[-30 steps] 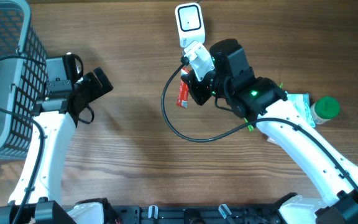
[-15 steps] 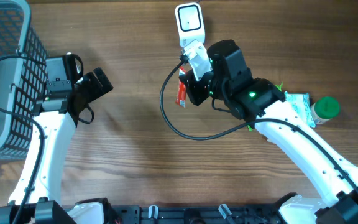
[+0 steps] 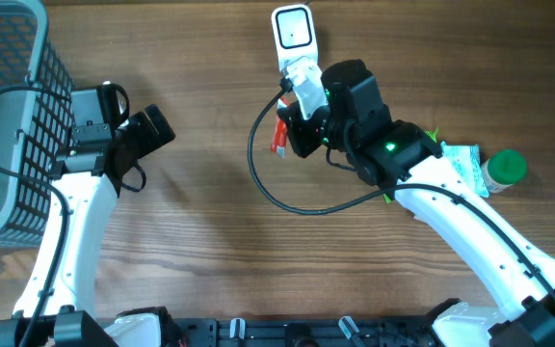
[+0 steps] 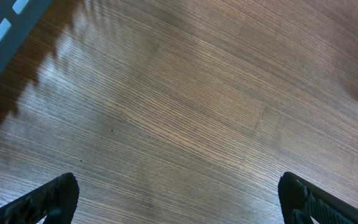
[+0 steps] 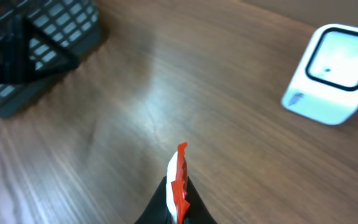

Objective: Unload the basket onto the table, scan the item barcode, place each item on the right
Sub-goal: 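Lift the packet with the right gripper and hold it against the scanner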

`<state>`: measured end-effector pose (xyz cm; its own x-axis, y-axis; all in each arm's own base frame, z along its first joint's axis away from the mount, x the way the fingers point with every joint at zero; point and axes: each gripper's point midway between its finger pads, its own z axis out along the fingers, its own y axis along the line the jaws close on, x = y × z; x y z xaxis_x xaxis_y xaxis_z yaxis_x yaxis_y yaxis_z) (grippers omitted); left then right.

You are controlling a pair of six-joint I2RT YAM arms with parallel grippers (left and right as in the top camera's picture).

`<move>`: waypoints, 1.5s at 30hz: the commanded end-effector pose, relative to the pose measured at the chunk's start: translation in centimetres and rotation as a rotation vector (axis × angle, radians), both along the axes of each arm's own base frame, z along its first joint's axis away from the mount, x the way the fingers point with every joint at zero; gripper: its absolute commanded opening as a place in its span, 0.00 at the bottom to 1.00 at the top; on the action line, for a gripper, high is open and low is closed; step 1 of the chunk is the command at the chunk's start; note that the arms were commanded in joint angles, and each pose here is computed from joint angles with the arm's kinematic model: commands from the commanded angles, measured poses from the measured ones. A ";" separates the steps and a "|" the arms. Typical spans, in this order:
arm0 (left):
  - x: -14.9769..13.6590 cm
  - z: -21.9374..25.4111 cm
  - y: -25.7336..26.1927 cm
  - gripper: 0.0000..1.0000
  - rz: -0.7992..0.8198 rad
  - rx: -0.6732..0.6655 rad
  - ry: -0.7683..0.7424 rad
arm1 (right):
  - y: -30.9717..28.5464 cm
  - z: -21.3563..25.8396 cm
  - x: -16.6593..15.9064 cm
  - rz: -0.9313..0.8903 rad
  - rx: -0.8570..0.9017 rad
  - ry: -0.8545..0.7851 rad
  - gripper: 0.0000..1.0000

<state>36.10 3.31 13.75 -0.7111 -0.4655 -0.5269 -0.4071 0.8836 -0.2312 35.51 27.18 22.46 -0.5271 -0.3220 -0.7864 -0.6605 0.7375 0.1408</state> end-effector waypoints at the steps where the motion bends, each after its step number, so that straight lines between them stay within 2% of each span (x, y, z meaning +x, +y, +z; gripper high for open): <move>1: 0.0 -0.1 0.4 1.00 -0.003 0.024 0.005 | -0.6 3.0 1.4 -0.073 0.008 -0.082 0.04; 10: 0.0 -0.1 0.4 1.00 -0.003 0.024 0.005 | -1.8 11.7 4.4 -0.162 0.047 -0.248 0.04; 15: 0.0 -0.1 0.4 1.00 -0.003 0.024 0.005 | -2.5 17.4 7.7 -0.272 0.008 -0.320 0.04; 17: 0.0 -0.1 0.4 1.00 -0.003 0.024 0.005 | -2.4 17.6 8.8 -0.287 -0.027 -0.322 0.04; 20: 0.0 -0.1 0.4 1.00 -0.003 0.024 0.005 | -1.5 15.9 10.4 -0.262 -0.078 -0.329 0.04; 25: 0.0 -0.1 0.4 1.00 -0.003 0.024 0.005 | 0.3 9.9 14.6 -0.268 -0.241 -0.355 0.04; 29: 0.0 -0.1 0.4 1.00 -0.003 0.024 0.005 | 0.8 6.3 18.9 -0.314 -0.407 -0.480 0.04; 34: 0.0 -0.1 0.4 1.00 -0.003 0.024 0.005 | 0.3 4.1 22.5 -0.402 -0.555 -0.610 0.04; 38: 0.0 -0.1 0.4 1.00 -0.003 0.024 0.005 | 0.7 3.1 24.6 -0.458 -0.592 -0.716 0.04; 45: 0.0 -0.1 0.4 1.00 -0.003 0.024 0.005 | 1.7 -0.5 25.8 -0.471 -0.715 -0.792 0.04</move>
<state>36.03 3.41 13.71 -0.7129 -0.4622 -0.5275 -0.4083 0.8850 -0.2236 61.11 28.51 25.51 -0.1007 -0.6238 -0.7751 -0.0311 0.7807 -0.6242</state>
